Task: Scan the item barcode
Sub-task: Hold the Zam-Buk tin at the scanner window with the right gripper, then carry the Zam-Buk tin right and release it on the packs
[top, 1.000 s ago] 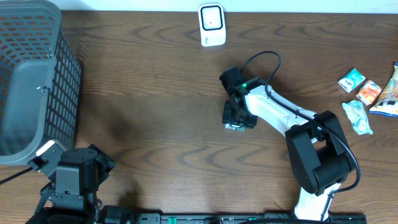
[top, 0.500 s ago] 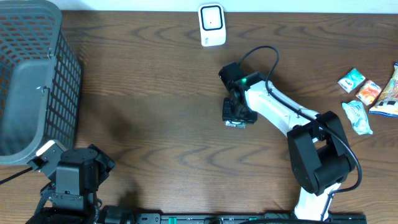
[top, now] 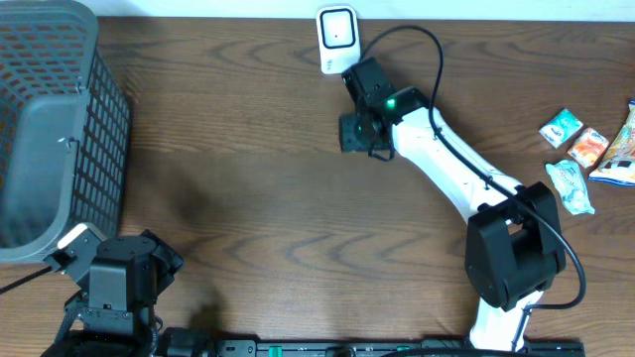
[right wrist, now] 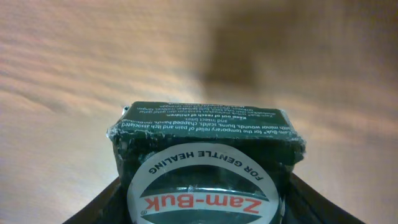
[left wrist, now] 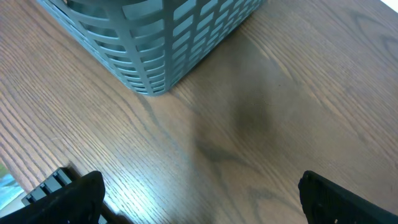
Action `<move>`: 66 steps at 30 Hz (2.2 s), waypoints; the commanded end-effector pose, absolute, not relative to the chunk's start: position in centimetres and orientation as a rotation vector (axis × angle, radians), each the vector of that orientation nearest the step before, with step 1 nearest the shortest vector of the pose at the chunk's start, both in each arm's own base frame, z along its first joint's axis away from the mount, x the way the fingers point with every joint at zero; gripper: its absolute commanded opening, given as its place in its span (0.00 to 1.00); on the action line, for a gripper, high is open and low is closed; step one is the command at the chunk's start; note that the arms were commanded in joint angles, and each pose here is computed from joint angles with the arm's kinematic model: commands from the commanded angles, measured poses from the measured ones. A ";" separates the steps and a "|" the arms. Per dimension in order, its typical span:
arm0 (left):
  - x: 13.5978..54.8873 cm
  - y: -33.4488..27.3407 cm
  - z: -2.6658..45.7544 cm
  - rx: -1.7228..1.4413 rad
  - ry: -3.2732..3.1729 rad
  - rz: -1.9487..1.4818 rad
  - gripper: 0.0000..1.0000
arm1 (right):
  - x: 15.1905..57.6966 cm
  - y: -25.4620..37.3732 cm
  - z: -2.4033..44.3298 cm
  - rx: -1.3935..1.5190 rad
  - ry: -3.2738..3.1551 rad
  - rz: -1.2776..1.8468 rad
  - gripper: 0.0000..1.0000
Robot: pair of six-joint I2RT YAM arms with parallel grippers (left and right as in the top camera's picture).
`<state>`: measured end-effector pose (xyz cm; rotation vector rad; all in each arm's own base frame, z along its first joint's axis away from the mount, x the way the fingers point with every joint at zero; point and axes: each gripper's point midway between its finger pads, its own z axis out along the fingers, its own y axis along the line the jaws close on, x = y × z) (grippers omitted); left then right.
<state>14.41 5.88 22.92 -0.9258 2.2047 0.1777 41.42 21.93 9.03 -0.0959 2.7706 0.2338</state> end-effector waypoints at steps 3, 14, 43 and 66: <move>14.3 6.2 23.0 -0.946 2.189 0.192 0.98 | 45.4 23.2 11.9 -0.244 2.571 0.224 0.41; 14.3 6.2 23.0 -0.946 2.189 0.192 0.98 | 52.4 22.3 14.8 -0.200 2.361 0.233 0.37; 14.3 6.2 23.0 -0.946 2.189 0.192 0.98 | 66.0 25.9 21.4 -0.196 1.828 0.088 0.28; 14.3 6.2 23.0 -0.946 2.189 0.192 0.98 | 65.0 20.5 21.6 0.006 1.952 -0.002 0.31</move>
